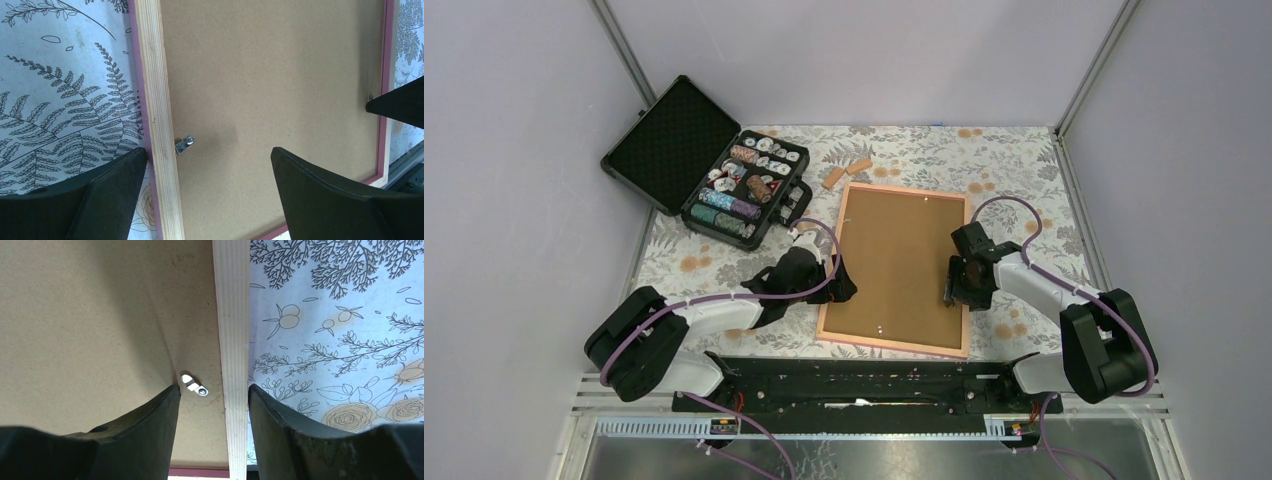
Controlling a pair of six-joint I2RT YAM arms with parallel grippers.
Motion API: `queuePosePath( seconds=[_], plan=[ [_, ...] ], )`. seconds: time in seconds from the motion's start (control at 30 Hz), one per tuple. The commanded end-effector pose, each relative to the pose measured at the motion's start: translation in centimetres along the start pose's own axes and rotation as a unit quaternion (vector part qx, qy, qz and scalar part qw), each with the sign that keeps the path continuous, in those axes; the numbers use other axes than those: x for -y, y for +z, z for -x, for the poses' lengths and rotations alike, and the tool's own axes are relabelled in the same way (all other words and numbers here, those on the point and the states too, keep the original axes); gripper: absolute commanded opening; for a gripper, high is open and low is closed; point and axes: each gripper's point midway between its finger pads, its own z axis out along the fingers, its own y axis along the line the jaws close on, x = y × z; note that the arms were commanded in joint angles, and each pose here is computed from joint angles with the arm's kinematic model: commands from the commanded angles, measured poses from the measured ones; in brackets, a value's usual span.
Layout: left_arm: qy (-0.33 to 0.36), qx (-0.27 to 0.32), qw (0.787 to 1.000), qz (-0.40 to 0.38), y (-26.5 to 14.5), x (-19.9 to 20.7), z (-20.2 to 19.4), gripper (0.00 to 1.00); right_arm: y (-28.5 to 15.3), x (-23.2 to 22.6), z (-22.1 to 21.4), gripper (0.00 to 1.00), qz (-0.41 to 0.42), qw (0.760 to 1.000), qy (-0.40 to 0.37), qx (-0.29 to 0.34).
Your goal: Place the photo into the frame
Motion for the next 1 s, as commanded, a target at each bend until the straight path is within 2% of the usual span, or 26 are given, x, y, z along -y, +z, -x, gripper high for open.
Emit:
queuePosePath(
  seconds=[0.0,0.3,0.53,0.77,0.9,0.97],
  plan=[
    [0.001,0.006,1.0,-0.029,0.1,0.9,0.3,0.99,0.1,-0.5,-0.4,0.59,-0.002,1.0,0.004,-0.007],
    [-0.003,0.008,0.999,-0.032,0.0,1.0,0.3,0.99,-0.6,-0.7,0.7,0.61,0.001,1.0,0.012,0.022],
    [0.003,0.007,1.0,-0.03,-0.1,0.8,0.2,0.99,-0.6,-0.3,1.1,0.56,-0.006,0.999,0.023,0.041],
    [-0.002,0.01,0.999,-0.035,-0.1,0.9,0.3,0.99,-0.6,-0.5,1.7,0.59,-0.008,0.999,0.025,0.043],
    [-0.002,0.01,0.999,-0.035,-0.2,0.9,0.3,0.99,-0.2,-0.6,1.4,0.53,-0.01,0.999,0.021,0.033],
    [0.0,0.009,0.999,-0.033,-0.2,0.9,0.3,0.99,-0.1,-0.6,1.2,0.46,-0.007,0.999,0.022,0.031]
  ],
)
